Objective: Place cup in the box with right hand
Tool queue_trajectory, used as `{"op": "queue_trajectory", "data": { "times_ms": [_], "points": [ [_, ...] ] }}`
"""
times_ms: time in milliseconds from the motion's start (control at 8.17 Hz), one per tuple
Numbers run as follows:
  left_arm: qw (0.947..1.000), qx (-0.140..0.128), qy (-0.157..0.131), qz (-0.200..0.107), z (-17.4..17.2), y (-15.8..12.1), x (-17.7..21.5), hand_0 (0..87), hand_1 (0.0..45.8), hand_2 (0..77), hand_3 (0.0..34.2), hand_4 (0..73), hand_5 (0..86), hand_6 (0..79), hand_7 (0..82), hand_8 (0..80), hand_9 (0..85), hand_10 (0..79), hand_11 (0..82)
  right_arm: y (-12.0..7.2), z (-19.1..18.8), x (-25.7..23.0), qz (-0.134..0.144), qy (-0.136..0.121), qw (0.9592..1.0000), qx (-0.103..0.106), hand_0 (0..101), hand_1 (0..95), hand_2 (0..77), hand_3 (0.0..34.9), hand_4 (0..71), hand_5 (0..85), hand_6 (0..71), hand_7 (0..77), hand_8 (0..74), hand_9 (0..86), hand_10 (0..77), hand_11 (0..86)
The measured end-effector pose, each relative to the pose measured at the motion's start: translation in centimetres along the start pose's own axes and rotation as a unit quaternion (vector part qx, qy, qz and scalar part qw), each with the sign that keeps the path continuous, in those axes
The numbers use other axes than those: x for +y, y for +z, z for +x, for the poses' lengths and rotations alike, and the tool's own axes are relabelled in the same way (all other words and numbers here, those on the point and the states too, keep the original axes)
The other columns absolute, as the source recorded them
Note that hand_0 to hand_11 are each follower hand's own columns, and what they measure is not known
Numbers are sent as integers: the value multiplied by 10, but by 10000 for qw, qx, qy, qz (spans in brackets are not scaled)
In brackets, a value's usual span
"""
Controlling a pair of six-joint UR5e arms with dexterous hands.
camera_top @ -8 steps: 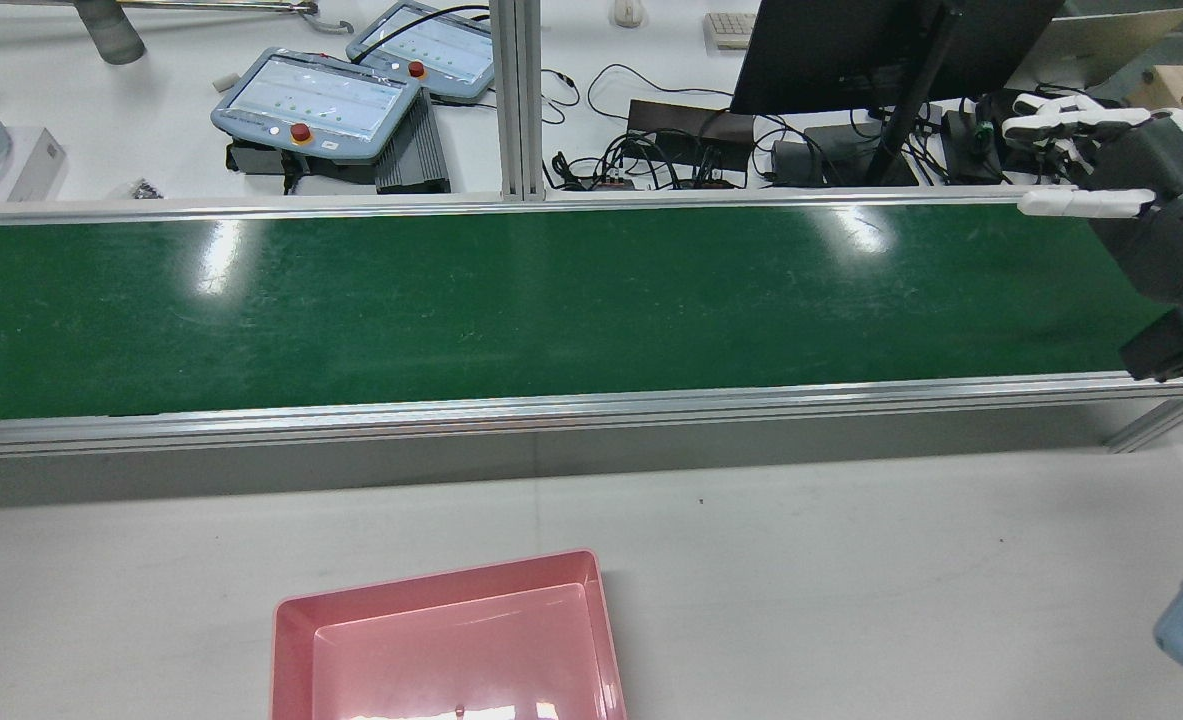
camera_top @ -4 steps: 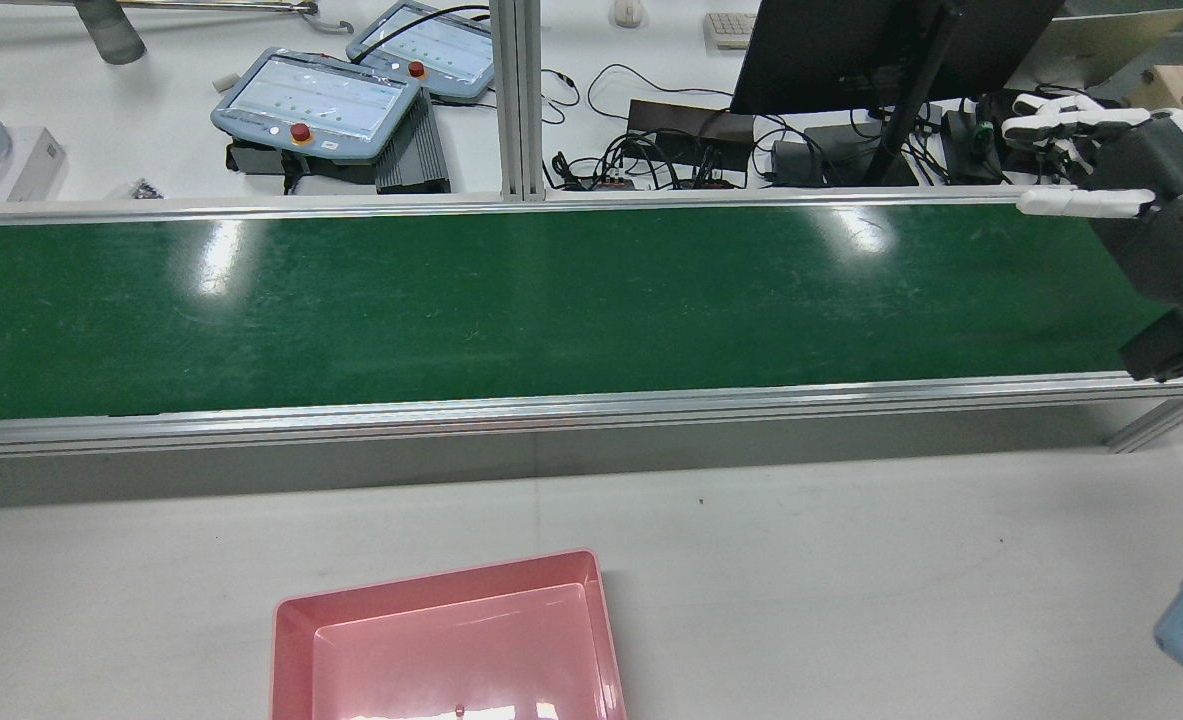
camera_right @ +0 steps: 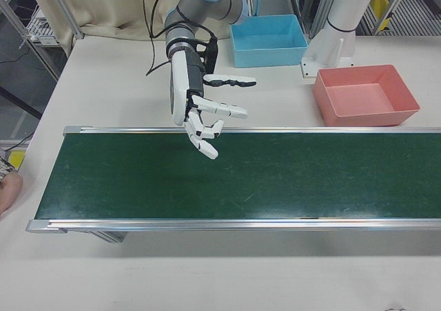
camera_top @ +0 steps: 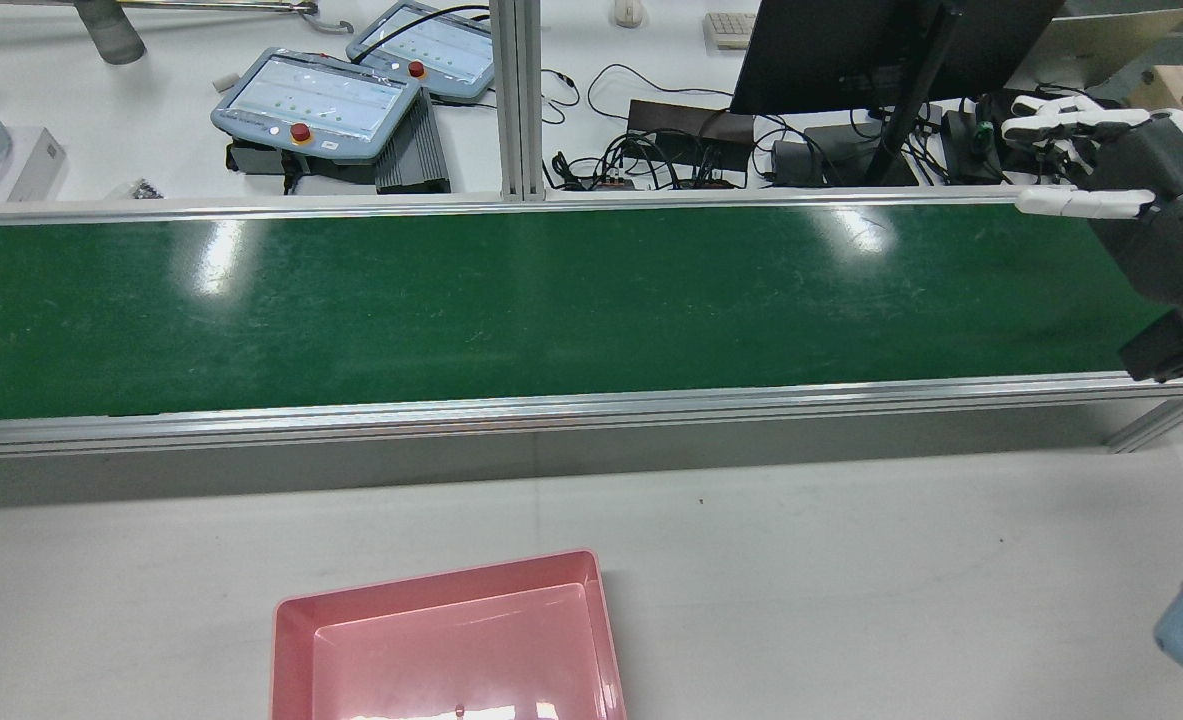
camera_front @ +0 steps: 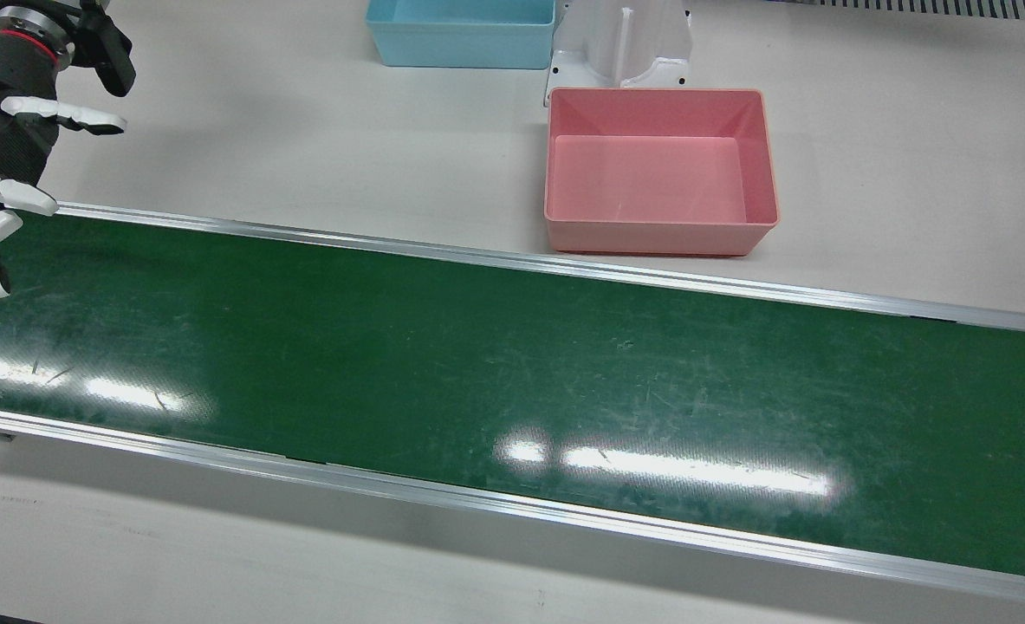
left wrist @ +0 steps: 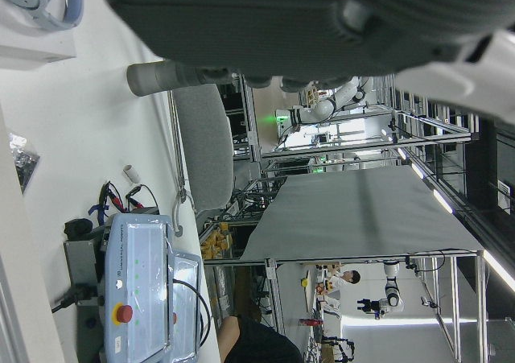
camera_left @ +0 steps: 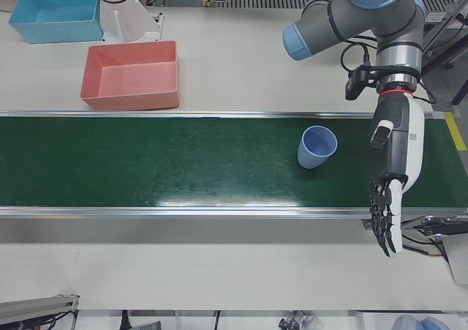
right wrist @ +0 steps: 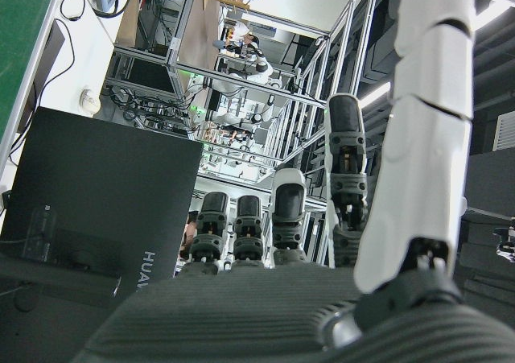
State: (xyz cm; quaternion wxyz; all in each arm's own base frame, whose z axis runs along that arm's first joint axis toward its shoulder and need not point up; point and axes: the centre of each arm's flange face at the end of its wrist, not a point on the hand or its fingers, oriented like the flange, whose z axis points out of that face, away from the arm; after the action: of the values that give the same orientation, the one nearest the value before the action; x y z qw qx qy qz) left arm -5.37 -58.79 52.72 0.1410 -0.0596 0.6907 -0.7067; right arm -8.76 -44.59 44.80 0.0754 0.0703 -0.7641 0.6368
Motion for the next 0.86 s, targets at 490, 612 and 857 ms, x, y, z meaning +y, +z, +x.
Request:
{"op": "queue_trajectory", "data": {
  "times_ms": [490, 612, 857],
  "points": [
    [10000, 0, 2, 0, 0, 0, 0, 0, 5, 5, 0, 0, 0, 0, 0, 0, 5, 0, 0, 0, 0, 0, 5, -4, 10000, -3, 582, 185, 82, 0, 436, 71, 180, 698, 76, 229, 125, 191],
    [10000, 0, 0, 0, 0, 0, 0, 0, 5, 5, 0, 0, 0, 0, 0, 0, 5, 0, 0, 0, -1, 0, 4, -3, 10000, -4, 582, 196, 87, 0, 436, 71, 180, 698, 76, 229, 125, 191],
    [10000, 0, 1, 0, 0, 0, 0, 0, 5, 5, 0, 0, 0, 0, 0, 0, 5, 0, 0, 0, -1, 0, 8, -6, 10000, -3, 582, 196, 87, 0, 436, 71, 180, 698, 76, 229, 125, 196]
  ]
}}
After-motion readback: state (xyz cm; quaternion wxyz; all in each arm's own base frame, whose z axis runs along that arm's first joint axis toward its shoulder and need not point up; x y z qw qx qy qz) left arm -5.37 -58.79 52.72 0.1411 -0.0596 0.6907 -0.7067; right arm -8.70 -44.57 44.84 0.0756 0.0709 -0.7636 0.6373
